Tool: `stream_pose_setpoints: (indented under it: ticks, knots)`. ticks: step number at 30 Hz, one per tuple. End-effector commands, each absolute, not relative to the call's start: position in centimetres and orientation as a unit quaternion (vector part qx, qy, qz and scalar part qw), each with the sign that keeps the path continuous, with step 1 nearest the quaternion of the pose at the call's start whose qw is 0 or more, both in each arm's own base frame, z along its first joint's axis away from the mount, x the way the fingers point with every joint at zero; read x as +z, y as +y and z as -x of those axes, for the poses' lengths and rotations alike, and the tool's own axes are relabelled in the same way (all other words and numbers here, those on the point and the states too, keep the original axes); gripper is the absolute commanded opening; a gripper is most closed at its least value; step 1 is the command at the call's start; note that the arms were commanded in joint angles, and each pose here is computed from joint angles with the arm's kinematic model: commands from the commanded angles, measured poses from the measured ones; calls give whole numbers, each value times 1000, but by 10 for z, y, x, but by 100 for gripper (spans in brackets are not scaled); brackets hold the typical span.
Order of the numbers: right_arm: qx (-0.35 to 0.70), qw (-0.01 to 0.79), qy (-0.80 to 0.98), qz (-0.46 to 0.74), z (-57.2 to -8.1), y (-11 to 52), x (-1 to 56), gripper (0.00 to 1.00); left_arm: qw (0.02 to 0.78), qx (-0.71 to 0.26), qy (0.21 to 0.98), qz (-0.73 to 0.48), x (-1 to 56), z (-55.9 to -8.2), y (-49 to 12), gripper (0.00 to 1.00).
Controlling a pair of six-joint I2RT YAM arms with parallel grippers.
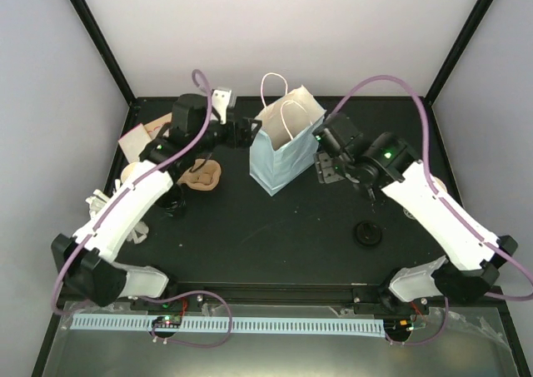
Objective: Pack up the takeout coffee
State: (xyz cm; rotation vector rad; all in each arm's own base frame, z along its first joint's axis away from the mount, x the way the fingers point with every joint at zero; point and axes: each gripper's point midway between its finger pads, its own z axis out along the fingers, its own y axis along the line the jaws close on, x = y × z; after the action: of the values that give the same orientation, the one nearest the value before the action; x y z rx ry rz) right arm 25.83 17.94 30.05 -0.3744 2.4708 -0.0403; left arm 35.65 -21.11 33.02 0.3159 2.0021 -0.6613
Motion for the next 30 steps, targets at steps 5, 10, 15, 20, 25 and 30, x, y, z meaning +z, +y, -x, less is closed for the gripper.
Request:
stream_pose_setpoints:
  ticks: [5, 10, 15, 20, 25, 30]
  knots:
    - [0, 390, 919, 64, -266, 135, 348, 61, 486, -230, 827, -164, 343, -407, -228, 96]
    - [-2, 419, 906, 59, -265, 126, 371, 61, 470, -195, 844, -172, 338, -436, -233, 90]
    - [-1, 443, 895, 57, -264, 120, 390, 61, 438, -197, 854, -203, 324, -455, -249, 82]
    - [23, 456, 888, 61, -262, 125, 400, 61, 403, -177, 870, -222, 306, -469, -255, 76]
    - [48, 476, 876, 62, -260, 127, 414, 60, 386, -173, 875, -235, 289, -473, -258, 74]
    - [66, 504, 859, 65, -259, 129, 432, 60, 375, -178, 878, -240, 278, -475, -263, 60]
